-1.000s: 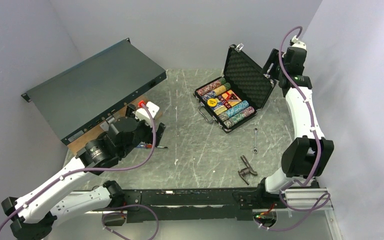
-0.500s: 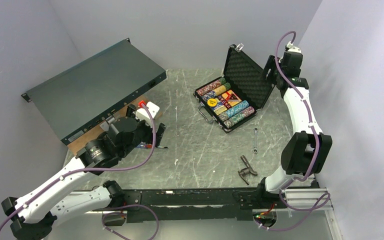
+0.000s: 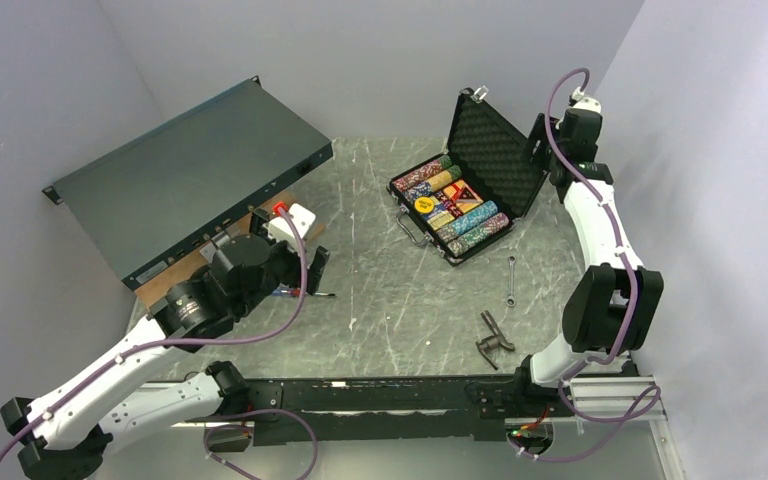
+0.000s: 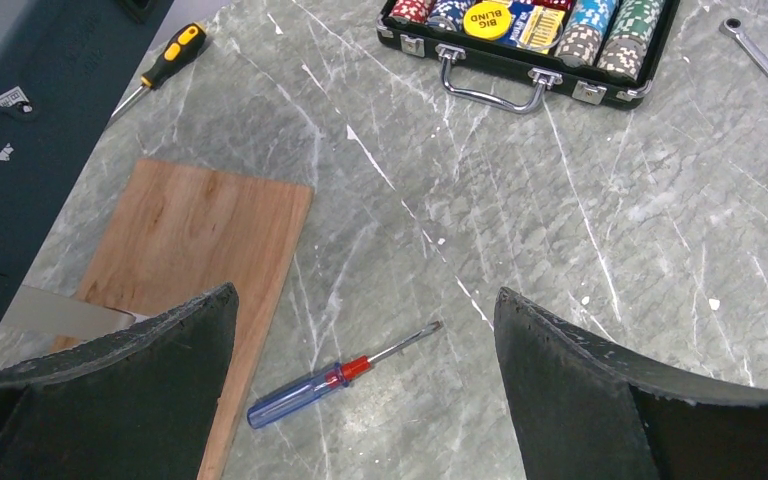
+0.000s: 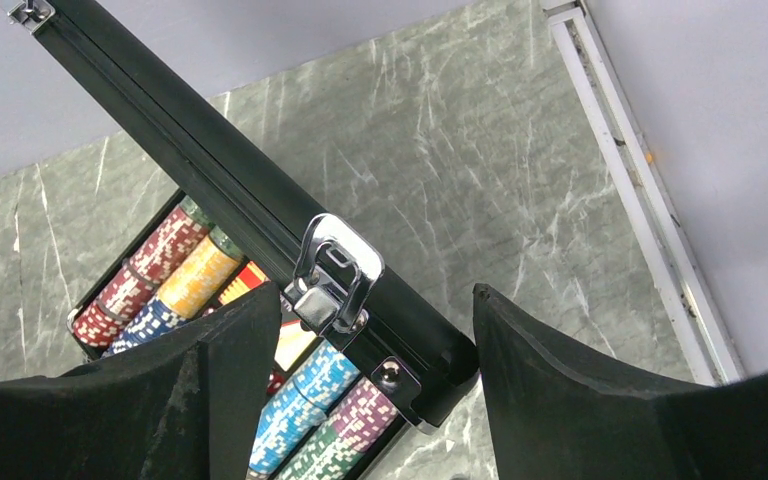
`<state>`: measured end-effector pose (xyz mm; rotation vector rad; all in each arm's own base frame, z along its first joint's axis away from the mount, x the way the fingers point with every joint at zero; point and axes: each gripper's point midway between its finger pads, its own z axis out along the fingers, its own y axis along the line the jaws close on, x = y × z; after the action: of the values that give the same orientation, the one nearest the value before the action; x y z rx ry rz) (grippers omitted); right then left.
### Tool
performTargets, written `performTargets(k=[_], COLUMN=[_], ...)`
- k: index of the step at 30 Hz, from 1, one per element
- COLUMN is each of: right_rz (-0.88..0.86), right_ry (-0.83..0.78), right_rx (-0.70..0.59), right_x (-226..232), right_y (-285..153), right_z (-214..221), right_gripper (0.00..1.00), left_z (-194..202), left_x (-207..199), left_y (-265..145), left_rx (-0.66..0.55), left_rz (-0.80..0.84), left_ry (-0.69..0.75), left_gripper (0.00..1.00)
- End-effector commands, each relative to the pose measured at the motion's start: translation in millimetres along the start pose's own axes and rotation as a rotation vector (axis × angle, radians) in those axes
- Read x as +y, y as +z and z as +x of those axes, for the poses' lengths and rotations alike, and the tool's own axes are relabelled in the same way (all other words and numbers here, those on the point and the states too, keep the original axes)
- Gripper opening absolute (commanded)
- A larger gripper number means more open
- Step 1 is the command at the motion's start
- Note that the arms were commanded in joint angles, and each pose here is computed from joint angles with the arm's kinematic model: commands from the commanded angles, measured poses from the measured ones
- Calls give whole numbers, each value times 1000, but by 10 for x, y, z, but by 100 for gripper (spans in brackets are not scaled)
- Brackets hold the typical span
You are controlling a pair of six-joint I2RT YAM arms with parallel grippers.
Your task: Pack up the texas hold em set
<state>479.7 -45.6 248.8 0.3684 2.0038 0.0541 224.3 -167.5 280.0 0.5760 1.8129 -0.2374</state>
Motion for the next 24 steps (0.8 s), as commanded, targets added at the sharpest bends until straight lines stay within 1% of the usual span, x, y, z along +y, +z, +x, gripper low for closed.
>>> performTargets(k=[1,3,6,7,10,13,16,24], right_rz=[-16,-21,20,24,75,165,218,246], right_ry=[3,-7,-37,-63,-112,-141,-176,-260], right_rx=[37,37,37,37,18,-23,-54,1], right_x=[111,192,236,336,427,407,392,396], right_y=[18,5,-20,-44,-106,-180,-241,-263], right_z=[189,224,273,314,374,428,485,873], right_gripper=[70,70,69,69,69,69,69,69], left_z=[-185,-202,-240,-248,-261,-264,-271,-288], left_x=[36,58,80,88,85,80,79,48], left_y=[-78,-109,-160,-175,-201,-209,-217,-229], left_rx=[-61,-72,-97,-103,-114,-111,-112,-119], left_rz=[-4,-10,-11,-12,-5,-1,2,21], left_ry=[-34,-38,-48,-51,-54,-54,-56,-62], left_gripper=[99,99,100,99,99,99,99,99])
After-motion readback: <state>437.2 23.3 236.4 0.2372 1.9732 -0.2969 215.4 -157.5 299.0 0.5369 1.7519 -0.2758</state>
